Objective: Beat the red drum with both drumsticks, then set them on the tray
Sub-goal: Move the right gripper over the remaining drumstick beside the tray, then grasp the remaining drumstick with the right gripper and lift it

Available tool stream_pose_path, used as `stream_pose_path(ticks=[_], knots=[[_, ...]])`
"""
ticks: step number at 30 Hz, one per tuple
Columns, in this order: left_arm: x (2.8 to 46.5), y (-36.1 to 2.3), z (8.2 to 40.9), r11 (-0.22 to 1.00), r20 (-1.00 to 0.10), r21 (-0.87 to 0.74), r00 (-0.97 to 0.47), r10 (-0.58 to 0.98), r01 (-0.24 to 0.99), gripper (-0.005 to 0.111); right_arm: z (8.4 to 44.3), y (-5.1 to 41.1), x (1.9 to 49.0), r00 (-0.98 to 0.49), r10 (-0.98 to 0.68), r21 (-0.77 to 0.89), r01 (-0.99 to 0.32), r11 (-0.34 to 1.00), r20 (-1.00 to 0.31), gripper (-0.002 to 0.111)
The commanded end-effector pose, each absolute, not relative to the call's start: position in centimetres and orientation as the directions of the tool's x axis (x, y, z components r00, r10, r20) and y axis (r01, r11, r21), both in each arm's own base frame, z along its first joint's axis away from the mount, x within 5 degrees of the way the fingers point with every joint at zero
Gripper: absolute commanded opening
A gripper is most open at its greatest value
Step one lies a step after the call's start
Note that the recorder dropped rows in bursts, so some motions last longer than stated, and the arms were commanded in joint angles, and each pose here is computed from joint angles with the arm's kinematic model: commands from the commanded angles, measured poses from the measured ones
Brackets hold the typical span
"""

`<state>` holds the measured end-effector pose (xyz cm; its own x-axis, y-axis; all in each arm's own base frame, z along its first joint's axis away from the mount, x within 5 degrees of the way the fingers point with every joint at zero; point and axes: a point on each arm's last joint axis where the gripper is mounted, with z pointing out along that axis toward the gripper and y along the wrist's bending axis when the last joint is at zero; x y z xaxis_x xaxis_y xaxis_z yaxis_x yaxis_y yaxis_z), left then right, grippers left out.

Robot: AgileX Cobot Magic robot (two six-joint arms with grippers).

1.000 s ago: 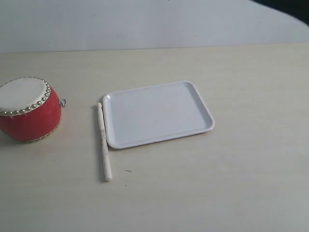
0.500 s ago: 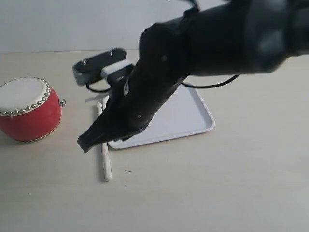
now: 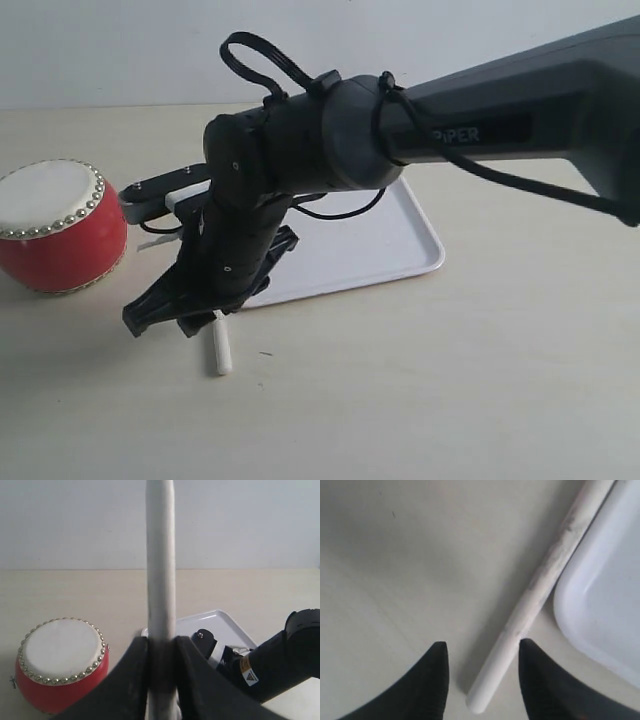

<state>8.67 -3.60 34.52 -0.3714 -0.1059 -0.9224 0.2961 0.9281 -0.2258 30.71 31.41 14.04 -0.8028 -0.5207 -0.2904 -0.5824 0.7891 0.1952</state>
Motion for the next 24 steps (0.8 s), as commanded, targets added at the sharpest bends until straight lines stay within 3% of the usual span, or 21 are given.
stream_pose_path(ticks=[1, 24], knots=[[8.6, -3.6, 34.4, 0.925, -0.92, -0.232, -0.376, -0.109, 0.3, 0.0, 14.3, 32.3, 31.6, -0.791, -0.521, 0.199, -0.594, 0.78, -0.319, 0.043], [8.5, -3.6, 34.3, 0.93, -0.922, -0.206, -0.379, -0.08, 0.305, 0.0, 12.6, 32.8, 33.4, -0.796, -0.497, 0.109, -0.56, 0.821, -0.345, 0.043]])
